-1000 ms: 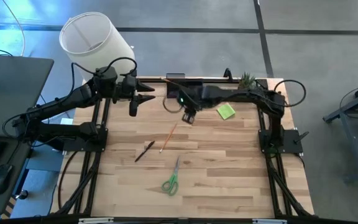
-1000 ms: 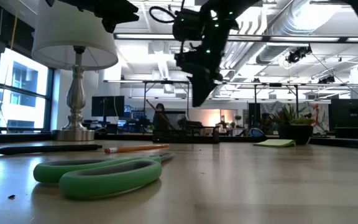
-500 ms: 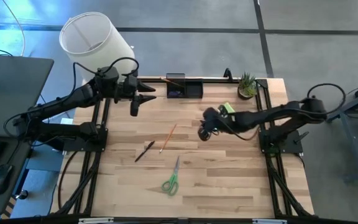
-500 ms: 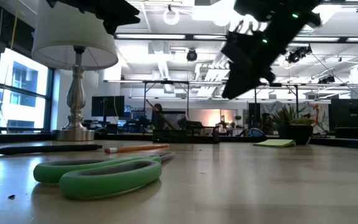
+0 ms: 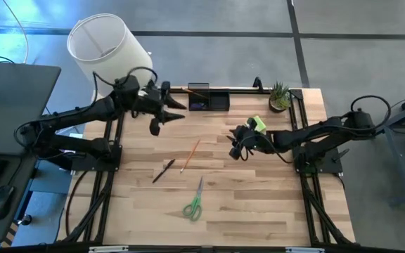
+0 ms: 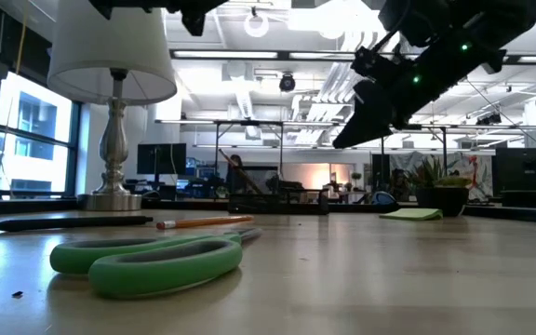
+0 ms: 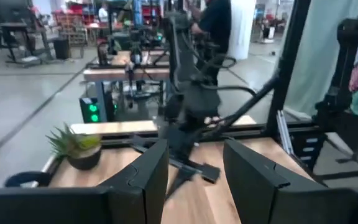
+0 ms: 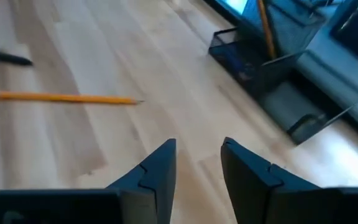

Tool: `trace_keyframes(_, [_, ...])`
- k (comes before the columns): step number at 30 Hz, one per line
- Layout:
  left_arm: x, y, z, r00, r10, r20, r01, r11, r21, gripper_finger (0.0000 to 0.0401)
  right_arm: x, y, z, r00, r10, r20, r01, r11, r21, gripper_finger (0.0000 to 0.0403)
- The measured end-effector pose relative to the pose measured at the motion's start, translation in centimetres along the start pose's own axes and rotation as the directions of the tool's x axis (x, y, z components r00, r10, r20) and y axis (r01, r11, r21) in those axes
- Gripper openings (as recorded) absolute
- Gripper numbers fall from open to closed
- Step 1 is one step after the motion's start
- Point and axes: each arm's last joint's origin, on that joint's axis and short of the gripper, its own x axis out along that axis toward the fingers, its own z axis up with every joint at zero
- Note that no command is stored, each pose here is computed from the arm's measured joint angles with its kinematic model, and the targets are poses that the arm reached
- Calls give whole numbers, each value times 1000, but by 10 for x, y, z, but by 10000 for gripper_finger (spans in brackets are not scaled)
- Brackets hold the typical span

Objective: Pick and place office supplies into organizer
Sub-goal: Put the orange pencil into the black desk organizer

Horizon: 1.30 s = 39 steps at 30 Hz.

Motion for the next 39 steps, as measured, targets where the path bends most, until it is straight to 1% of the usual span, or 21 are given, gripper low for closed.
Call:
trace_keyframes(2, [9,-3,-3,1000,26,-11,-26,1000,-3,140,2,-4,3,1000,-13,5,13,999,-36,119])
trace_keyframes(6, [30,-8,-15,996,68,-55,-70,997,-43,140,5,-10,6,999,-43,16,43,998,-49,119])
trace_keyframes(8, [42,-13,-18,999,36,-36,-38,998,-51,140,6,-13,8,999,-46,26,47,996,-70,119])
trace_keyframes(11, [58,-28,-19,998,-57,0,57,996,-67,140,6,-16,8,999,-43,21,45,991,-124,119])
trace_keyframes(13, [67,-40,-24,997,-80,-16,78,994,-80,140,6,-16,8,999,-45,19,47,991,-129,119])
trace_keyframes(15, [74,-52,-29,998,-40,-57,34,994,-100,140,6,-16,6,999,-37,4,37,991,-127,119])
trace_keyframes(17, [76,-60,-38,989,50,-141,-68,989,-128,140,6,-14,3,999,16,-37,-19,996,-86,119])
trace_keyframes(19, [75,-66,-49,954,148,-260,-195,967,-162,140,5,-10,-7,990,109,-87,-113,993,-41,119])
trace_keyframes(21, [71,-71,-62,895,197,-401,-295,934,-201,140,4,-6,-14,977,176,-116,-182,983,-36,119])
trace_keyframes(23, [67,-74,-75,827,207,-522,-370,900,-230,140,3,-4,-16,975,191,-112,-197,979,-50,119])
trace_keyframes(26, [61,-79,-91,726,194,-660,-472,839,-272,140,3,-5,-14,978,178,-106,-187,979,-78,119])
trace_keyframes(27, [59,-79,-94,703,191,-685,-502,816,-288,140,3,-5,-12,979,178,-100,-186,979,-81,119])
trace_keyframes(29, [56,-81,-98,663,183,-726,-543,785,-299,140,3,-4,-6,980,181,-82,-188,979,-78,119])
trace_keyframes(30, [57,-83,-101,647,179,-741,-555,777,-297,140,3,-4,-3,980,183,-74,-189,978,-84,119])
trace_keyframes(32, [59,-87,-105,628,179,-757,-562,777,-283,140,2,-3,2,981,187,-59,-192,975,-107,119])
trace_keyframes(35, [68,-93,-111,636,186,-749,-553,787,-274,140,2,-2,12,980,199,-31,-201,968,-148,119])
trace_keyframes(38, [80,-95,-124,618,184,-764,-553,792,-257,140,1,-1,19,979,201,-13,-200,959,-202,119])
trace_keyframes(39, [85,-96,-128,623,183,-760,-549,795,-259,140,1,-1,20,979,202,-8,-199,954,-223,119])
